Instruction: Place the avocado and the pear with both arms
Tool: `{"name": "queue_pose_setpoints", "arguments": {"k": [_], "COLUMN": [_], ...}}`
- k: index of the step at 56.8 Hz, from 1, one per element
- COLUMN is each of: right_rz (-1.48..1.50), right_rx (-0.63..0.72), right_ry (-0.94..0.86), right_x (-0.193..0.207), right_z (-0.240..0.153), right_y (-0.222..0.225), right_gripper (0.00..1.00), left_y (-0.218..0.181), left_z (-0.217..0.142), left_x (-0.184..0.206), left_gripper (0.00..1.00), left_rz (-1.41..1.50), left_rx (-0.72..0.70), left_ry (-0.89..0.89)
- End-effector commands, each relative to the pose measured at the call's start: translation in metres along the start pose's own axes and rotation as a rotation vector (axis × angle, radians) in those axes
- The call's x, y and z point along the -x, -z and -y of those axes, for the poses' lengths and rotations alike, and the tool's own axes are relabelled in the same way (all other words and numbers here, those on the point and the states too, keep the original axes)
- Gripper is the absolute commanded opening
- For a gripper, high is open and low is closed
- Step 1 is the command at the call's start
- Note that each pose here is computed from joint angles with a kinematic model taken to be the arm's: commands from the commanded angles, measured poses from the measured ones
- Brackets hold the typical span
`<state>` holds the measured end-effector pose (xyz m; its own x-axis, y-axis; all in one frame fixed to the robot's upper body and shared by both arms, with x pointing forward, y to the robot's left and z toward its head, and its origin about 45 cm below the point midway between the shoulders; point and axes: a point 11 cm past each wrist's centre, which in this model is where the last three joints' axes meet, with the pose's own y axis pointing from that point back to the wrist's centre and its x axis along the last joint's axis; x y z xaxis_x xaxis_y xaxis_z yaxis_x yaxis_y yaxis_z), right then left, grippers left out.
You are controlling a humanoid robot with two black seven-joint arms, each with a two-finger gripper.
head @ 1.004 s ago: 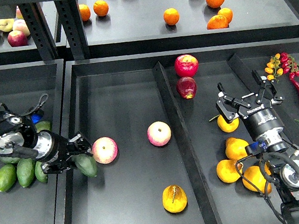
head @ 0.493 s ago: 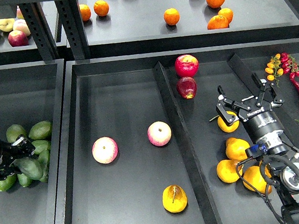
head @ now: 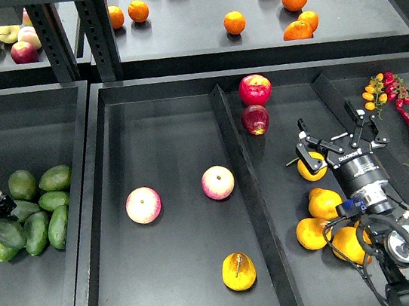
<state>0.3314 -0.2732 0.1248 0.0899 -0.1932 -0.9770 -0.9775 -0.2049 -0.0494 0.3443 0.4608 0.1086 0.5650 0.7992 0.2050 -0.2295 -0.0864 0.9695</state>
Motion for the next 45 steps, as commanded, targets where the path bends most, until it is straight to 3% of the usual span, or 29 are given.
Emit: {"name": "queue_pose_setpoints", "arguments": {"k": [1,45], "right_rz": [0.000,-0.001], "right_rx": [0.001,0.000], "right_ry": [0.003,0.009], "right_x": [0.001,0.003], "right_z": [0.001,0.001], "right_y": [0.000,0.000], "right_gripper": [1.00,1.00], "left_y": [0.007,0.006], "left_z": [0.004,0.018], "left_x": [-0.001,0.017], "left_gripper": [0.23,0.34], "left_rz": [-0.013,-0.014], "left_rx": [-0.017,-0.022], "left_ry": [-0.006,0.031]}}
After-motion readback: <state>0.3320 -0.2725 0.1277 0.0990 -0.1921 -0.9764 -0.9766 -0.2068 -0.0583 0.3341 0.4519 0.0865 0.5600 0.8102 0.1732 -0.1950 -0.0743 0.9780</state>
